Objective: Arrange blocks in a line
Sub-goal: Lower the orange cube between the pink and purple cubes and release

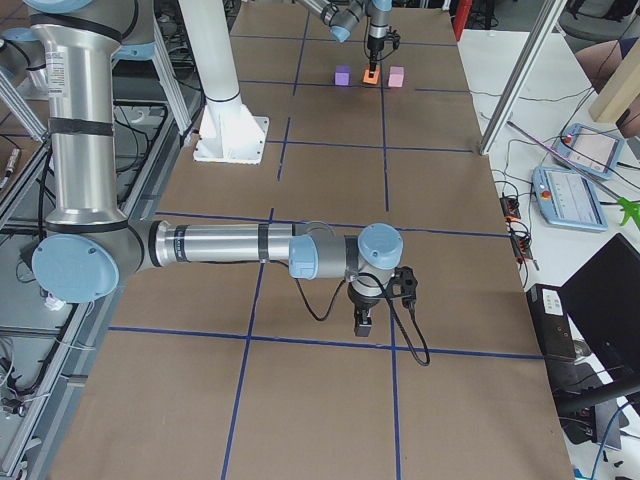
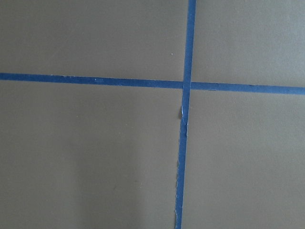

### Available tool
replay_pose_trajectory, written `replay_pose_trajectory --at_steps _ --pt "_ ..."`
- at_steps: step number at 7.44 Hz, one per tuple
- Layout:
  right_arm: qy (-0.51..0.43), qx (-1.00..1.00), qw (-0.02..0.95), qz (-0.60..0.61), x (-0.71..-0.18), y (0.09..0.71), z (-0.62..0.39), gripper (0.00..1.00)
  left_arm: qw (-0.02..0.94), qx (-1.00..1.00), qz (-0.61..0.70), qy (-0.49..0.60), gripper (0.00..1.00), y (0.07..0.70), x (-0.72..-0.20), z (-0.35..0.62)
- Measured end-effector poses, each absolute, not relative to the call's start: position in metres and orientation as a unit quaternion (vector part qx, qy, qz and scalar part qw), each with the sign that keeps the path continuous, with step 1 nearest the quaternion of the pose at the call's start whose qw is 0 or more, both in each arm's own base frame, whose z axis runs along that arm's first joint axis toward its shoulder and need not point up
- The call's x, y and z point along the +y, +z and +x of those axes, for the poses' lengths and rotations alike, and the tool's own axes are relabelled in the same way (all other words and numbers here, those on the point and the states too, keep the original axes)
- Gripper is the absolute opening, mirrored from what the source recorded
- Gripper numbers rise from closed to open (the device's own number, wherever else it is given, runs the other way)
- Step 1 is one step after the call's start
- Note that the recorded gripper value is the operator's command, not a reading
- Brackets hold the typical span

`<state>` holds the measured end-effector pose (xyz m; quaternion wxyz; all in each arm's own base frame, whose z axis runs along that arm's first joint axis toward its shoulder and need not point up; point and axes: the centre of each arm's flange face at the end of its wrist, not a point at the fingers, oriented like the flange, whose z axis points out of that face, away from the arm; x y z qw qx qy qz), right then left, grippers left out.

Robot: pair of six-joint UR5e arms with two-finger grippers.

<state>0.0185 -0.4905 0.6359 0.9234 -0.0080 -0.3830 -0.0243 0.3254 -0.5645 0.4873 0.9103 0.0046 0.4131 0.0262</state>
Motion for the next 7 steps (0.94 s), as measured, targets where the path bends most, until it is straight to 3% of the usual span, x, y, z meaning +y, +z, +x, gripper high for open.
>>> replay_pose_trajectory --at_steps 2,3,4,7 --pt "-0.024 -0.383 0.923 -0.008 -0.4905 0.6359 0.0185 1.00 0.910 0.413 0.005 0.026 0.42 0.4900 -0.5648 0.3259" --pt "-0.024 -0.383 0.923 -0.008 -0.4904 0.6360 0.0185 1.00 0.910 0.413 0.005 0.026 0.46 0.4905 -0.5648 0.3261" --pt "-0.024 -0.383 0.923 -0.008 -0.4905 0.6360 0.0185 1.00 0.910 0.414 0.005 0.026 0.59 0.4904 -0.5648 0.3264" --pt "-0.024 -0.383 0.923 -0.008 -0.4905 0.6359 0.0185 1.00 0.910 0.414 0.004 0.026 0.70 0.4927 -0.5648 0.3273"
